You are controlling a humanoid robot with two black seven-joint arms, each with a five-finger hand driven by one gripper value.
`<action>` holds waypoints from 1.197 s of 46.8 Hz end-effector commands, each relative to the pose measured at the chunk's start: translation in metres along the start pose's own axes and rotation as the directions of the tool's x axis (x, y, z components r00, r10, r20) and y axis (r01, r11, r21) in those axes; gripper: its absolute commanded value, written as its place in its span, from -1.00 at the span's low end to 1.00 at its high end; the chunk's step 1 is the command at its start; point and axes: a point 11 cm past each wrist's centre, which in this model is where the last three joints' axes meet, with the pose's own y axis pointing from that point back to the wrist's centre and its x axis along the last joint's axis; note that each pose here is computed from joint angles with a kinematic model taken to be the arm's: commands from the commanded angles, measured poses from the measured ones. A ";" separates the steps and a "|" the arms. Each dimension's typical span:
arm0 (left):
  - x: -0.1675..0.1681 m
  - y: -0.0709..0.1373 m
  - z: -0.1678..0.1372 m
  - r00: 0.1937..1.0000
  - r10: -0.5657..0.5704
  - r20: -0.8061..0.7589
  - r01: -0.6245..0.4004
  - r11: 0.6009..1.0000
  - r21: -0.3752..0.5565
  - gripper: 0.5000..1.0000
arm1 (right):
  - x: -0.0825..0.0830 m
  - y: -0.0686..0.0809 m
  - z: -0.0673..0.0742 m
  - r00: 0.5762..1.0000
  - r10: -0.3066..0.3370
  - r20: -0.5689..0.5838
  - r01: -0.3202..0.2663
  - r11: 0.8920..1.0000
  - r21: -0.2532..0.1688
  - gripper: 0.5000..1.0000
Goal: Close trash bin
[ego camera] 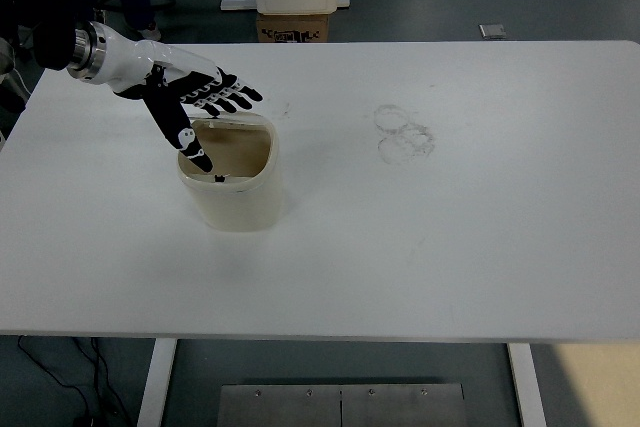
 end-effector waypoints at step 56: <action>0.003 0.013 -0.006 1.000 0.021 -0.011 -0.021 1.000 0.001 1.00 | 0.000 0.000 0.000 1.000 0.000 -0.002 0.000 1.000 0.000 0.97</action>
